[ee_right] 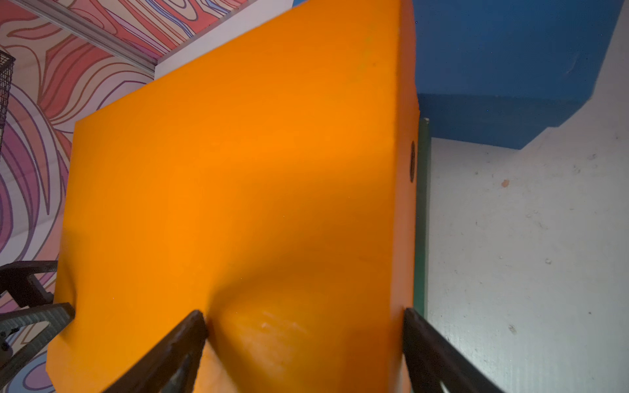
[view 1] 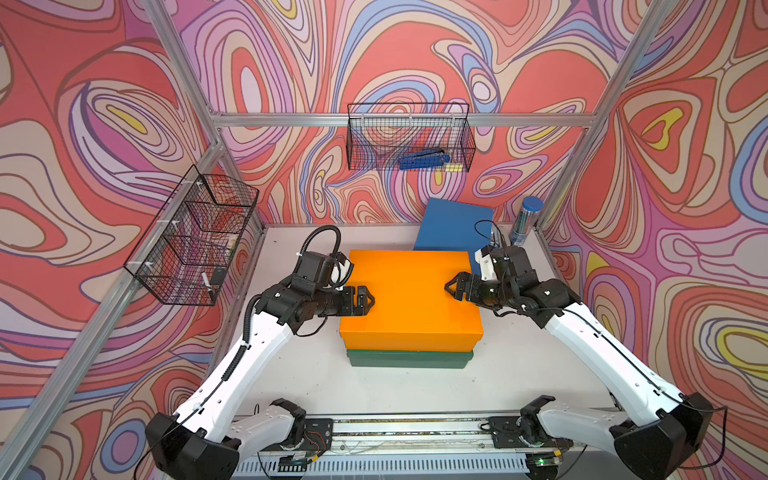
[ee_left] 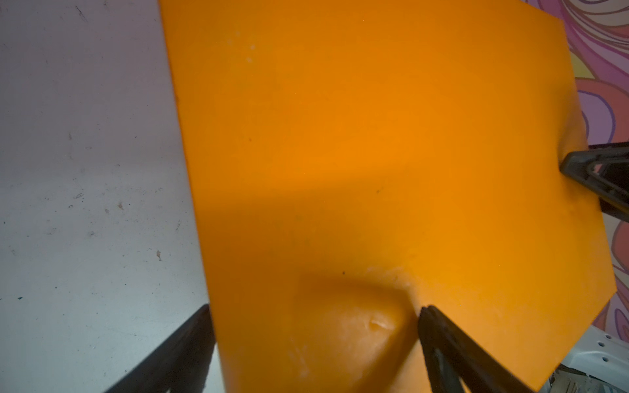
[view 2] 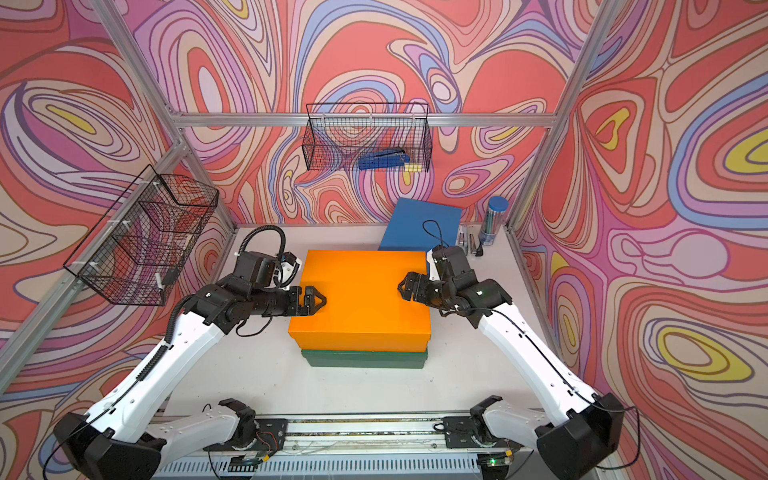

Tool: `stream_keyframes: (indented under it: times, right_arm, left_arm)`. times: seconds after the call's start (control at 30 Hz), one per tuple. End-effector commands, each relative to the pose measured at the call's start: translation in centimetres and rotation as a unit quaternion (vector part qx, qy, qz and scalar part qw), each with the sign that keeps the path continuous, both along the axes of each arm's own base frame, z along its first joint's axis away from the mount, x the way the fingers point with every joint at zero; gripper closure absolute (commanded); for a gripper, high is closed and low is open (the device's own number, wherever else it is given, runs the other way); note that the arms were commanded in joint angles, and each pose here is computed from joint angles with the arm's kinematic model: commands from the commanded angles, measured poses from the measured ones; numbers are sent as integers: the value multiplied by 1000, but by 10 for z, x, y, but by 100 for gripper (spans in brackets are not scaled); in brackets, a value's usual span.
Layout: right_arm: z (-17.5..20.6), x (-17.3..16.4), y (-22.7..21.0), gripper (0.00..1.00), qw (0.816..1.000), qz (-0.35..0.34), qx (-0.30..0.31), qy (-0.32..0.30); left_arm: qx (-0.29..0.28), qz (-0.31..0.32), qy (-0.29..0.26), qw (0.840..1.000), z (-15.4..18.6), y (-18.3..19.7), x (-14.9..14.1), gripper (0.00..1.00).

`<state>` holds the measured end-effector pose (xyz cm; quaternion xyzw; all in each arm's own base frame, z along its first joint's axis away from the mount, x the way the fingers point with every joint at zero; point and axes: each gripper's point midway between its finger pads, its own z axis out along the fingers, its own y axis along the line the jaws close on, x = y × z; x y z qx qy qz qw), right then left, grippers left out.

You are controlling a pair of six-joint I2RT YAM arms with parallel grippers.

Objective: Stack the shoeboxes
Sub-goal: Move the shoebox to the shoebox, then move the shoebox to the center of the board.

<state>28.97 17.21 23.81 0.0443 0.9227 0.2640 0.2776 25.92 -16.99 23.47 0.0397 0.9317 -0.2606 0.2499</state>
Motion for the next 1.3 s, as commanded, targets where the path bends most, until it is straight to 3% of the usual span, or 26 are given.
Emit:
stream_keyframes:
  times: [0.0, 0.23, 0.37, 0.57, 0.77, 1.03, 1.13, 1.27]
  right_arm:
    - [5, -8, 11, 10, 1000, 20, 22, 2]
    - [1, -9, 9, 8, 1000, 15, 17, 9]
    - [5, -8, 6, 2, 1000, 8, 11, 4]
    - [16, -6, -7, 2, 1000, -8, -20, -12]
    - [34, -5, -19, 2, 998, -20, -48, -34]
    - [64, 3, -55, 2, 991, -65, -95, -71]
    - [68, 19, -85, 2, 988, -103, -86, -77]
    - [49, 51, -122, 2, 988, -138, -27, -59]
  left_arm:
    - [-16, -20, 22, 999, -6, -13, -13, 6]
    - [-10, -13, 19, 1000, -4, -10, -15, 5]
    - [18, -11, 8, 1000, -3, -3, -12, 2]
    - [45, -6, -14, 999, 12, 5, -6, 0]
    - [74, -2, -39, 997, 26, 17, -1, 0]
    - [68, 13, -59, 996, 49, 33, 7, 0]
    - [57, 29, -73, 995, 63, 43, 17, 0]
    - [45, 38, -77, 995, 69, 47, 39, 0]
